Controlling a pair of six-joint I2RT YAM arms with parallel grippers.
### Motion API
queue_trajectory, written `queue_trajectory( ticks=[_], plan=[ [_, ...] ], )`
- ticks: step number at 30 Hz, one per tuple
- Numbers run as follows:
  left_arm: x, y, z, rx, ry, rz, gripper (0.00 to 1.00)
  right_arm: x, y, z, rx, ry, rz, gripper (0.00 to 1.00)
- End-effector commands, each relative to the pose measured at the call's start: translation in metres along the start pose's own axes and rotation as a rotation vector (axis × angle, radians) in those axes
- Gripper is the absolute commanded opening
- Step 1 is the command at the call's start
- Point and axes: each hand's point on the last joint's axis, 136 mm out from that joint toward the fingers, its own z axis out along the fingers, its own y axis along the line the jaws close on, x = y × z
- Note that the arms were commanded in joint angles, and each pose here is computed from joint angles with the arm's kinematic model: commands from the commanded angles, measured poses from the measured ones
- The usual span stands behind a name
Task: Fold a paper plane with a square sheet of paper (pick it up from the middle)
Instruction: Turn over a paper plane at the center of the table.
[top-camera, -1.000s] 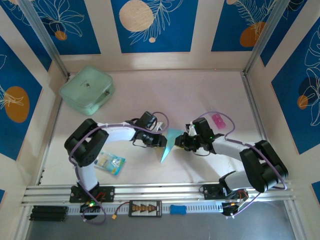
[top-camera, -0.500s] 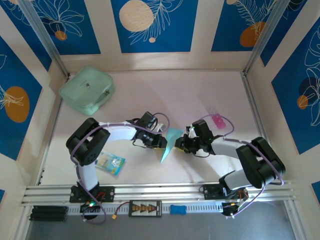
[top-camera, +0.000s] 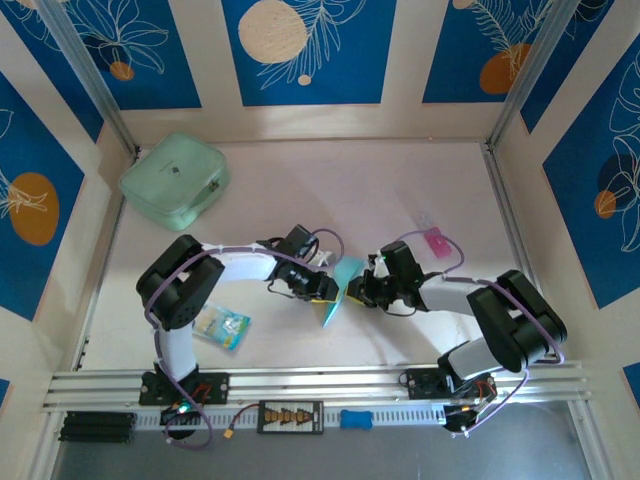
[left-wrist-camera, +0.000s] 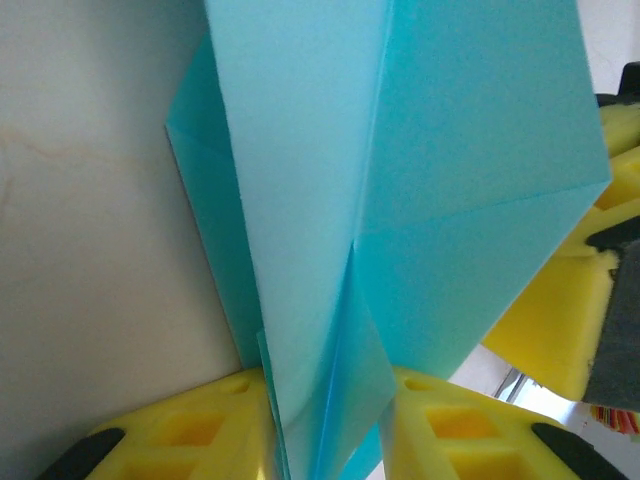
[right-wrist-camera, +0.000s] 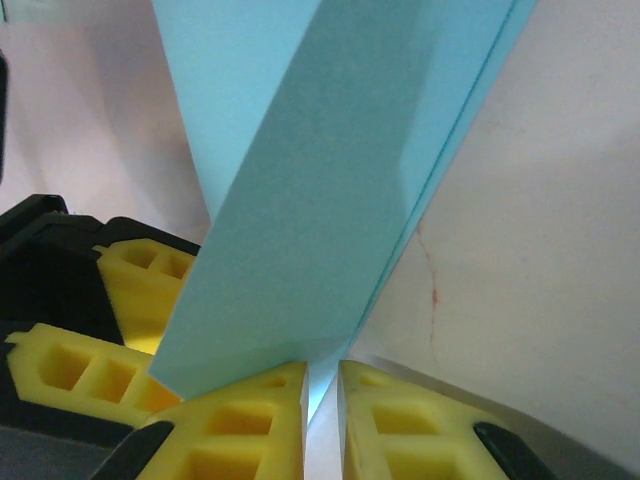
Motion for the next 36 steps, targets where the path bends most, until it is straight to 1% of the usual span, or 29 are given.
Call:
queue_trajectory(
  ticks=[1, 8, 13, 15, 17, 20, 23, 25, 27, 31, 36],
  plan=[
    [0.002, -0.008, 0.004, 0.026, 0.020, 0.024, 0.31, 0.006, -0.005, 0.003, 0.006, 0.014, 0.017, 0.17],
    [0.001, -0.013, 0.010, 0.049, 0.034, 0.030, 0.24, 0.008, -0.006, 0.004, 0.010, 0.015, 0.018, 0.17],
    [-0.001, -0.016, 0.007, 0.048, 0.018, 0.042, 0.14, 0.008, -0.006, 0.003, 0.010, 0.009, 0.020, 0.17],
    [-0.002, -0.018, 0.004, 0.040, 0.001, 0.050, 0.09, 0.006, -0.008, -0.001, 0.031, -0.020, 0.028, 0.16],
    [-0.005, -0.017, -0.002, 0.010, -0.026, 0.060, 0.05, 0.001, -0.011, -0.009, 0.049, -0.084, 0.036, 0.17],
    [-0.012, -0.005, -0.020, -0.117, -0.126, 0.062, 0.03, -0.005, -0.010, -0.027, 0.063, -0.171, 0.027, 0.18],
    [-0.016, 0.013, -0.046, -0.298, -0.219, 0.053, 0.02, -0.005, -0.007, -0.043, 0.077, -0.215, 0.004, 0.18],
    [-0.017, 0.028, -0.065, -0.437, -0.258, 0.047, 0.02, -0.004, -0.008, -0.051, 0.087, -0.234, 0.006, 0.18],
    [-0.017, 0.037, -0.079, -0.530, -0.281, 0.055, 0.01, -0.003, -0.007, -0.056, 0.083, -0.246, 0.005, 0.18],
    [-0.015, 0.047, -0.095, -0.641, -0.290, 0.061, 0.01, 0.000, -0.003, -0.061, 0.063, -0.248, -0.001, 0.18],
    [-0.009, 0.054, -0.093, -0.675, -0.265, 0.052, 0.02, 0.002, 0.004, -0.061, 0.045, -0.229, -0.015, 0.18]
  ],
)
